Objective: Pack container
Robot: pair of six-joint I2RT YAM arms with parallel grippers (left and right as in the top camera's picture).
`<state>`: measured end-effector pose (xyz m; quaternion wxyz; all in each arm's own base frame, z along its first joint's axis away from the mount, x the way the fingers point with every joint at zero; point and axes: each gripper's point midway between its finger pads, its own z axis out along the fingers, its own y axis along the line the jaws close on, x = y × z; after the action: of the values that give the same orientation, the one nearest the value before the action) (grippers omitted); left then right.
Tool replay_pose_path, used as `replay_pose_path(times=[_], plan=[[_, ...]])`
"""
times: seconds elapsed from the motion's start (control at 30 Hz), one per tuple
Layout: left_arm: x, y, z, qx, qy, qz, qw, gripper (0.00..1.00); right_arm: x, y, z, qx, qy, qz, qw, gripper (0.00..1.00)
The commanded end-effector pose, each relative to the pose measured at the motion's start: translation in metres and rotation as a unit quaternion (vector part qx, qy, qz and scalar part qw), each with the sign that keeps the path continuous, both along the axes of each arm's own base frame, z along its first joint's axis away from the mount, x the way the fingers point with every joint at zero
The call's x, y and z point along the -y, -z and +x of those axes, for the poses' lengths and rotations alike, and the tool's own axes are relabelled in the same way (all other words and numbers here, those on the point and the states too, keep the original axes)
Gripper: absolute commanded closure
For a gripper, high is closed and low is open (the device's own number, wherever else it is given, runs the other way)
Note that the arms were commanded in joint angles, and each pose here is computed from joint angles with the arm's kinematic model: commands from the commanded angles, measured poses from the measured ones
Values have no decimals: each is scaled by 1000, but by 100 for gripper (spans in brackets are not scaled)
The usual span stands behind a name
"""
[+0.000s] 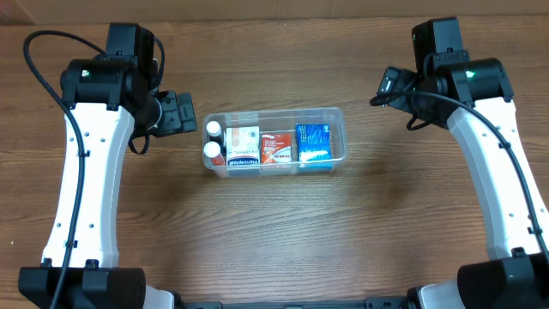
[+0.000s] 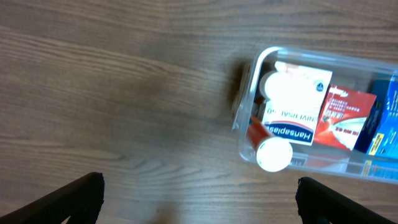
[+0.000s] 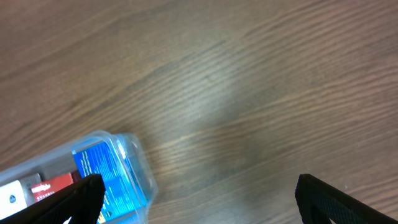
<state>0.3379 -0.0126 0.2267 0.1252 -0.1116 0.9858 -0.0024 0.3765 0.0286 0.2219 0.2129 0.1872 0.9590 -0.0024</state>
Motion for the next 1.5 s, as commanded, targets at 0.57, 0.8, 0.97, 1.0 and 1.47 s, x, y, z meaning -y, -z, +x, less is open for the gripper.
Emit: replay_pose_path(times=[0.57, 0.8, 0.97, 1.0, 1.47], plan=[[-8, -14, -112, 299, 14, 1, 954, 0, 12, 41, -121, 188, 13, 52, 981, 0], [-23, -15, -123, 377, -14, 30, 926, 0, 14, 58, -135, 194, 12, 53, 979, 0], [-23, -12, -122, 368, -13, 31, 929, 0, 13, 63, -135, 184, 13, 51, 981, 0], [-23, -10, -123, 365, -13, 31, 930, 0, 13, 63, -135, 182, 13, 51, 982, 0], [-24, 7, -135, 324, -11, 35, 945, 0, 13, 81, -132, 145, 13, 45, 988, 0]])
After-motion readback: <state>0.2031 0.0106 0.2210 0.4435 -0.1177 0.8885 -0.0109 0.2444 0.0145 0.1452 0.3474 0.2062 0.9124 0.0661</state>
